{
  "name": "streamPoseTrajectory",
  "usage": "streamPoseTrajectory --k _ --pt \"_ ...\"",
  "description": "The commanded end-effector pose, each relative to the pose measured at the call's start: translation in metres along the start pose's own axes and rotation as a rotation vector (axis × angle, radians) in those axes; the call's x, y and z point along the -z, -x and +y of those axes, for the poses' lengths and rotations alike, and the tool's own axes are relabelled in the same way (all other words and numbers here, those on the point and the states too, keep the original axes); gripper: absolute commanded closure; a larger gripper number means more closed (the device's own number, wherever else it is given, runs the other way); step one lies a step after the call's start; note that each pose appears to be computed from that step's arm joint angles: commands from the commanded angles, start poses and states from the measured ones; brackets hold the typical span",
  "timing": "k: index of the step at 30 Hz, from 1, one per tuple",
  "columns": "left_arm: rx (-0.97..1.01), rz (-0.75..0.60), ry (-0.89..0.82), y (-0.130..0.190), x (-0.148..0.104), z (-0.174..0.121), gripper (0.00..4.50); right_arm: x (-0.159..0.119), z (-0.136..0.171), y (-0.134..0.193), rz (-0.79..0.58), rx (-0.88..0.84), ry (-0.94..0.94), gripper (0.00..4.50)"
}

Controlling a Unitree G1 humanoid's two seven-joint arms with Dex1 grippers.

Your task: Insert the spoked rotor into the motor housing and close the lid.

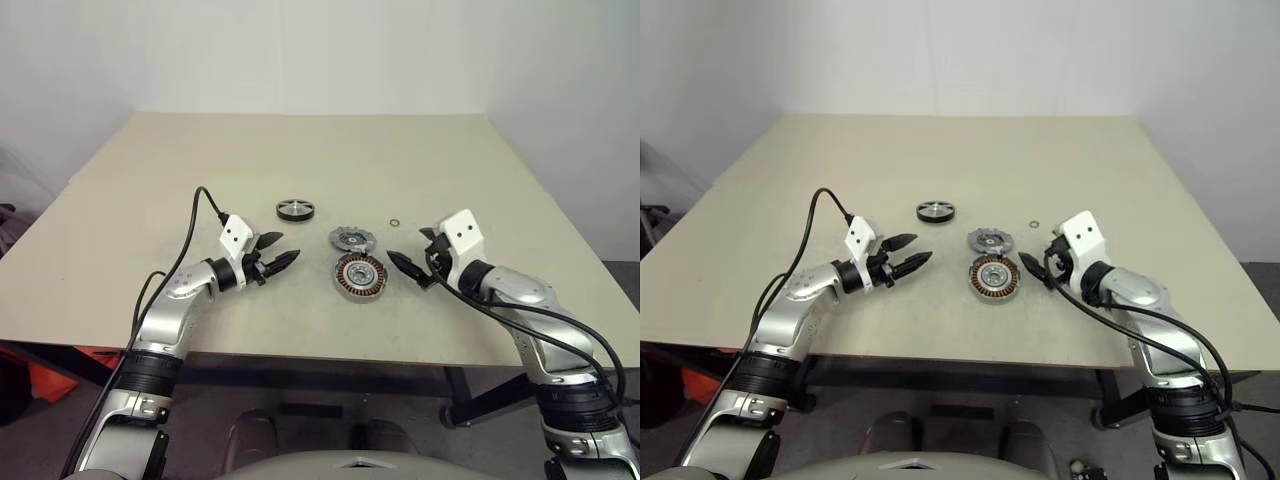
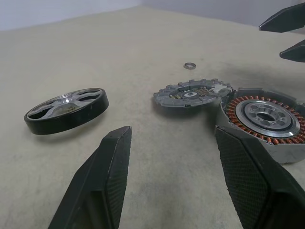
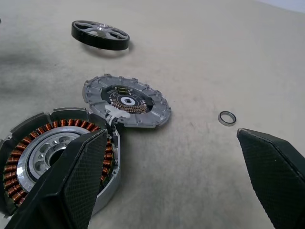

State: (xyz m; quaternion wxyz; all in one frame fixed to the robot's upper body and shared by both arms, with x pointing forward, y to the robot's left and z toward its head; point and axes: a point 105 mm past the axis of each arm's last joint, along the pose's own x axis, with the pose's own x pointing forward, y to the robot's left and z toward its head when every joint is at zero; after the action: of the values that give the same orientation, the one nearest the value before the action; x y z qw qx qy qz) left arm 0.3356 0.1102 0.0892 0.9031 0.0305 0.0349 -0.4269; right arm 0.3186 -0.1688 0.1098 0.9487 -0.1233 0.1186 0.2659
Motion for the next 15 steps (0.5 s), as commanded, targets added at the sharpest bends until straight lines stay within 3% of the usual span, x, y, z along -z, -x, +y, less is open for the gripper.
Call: streamPoseTrajectory --k 1,15 --pt "0.022 -0.044 -0.054 -0.0029 -0.018 -0.0019 1.54 -0.0204 -0.0046 -0.0026 -0.067 0.032 0.045 0.0" --pt "0.015 -0.053 -0.053 -0.0086 -0.016 -0.0061 1.54 -0.0196 -0.0134 -0.0048 -0.059 0.076 0.064 0.0"
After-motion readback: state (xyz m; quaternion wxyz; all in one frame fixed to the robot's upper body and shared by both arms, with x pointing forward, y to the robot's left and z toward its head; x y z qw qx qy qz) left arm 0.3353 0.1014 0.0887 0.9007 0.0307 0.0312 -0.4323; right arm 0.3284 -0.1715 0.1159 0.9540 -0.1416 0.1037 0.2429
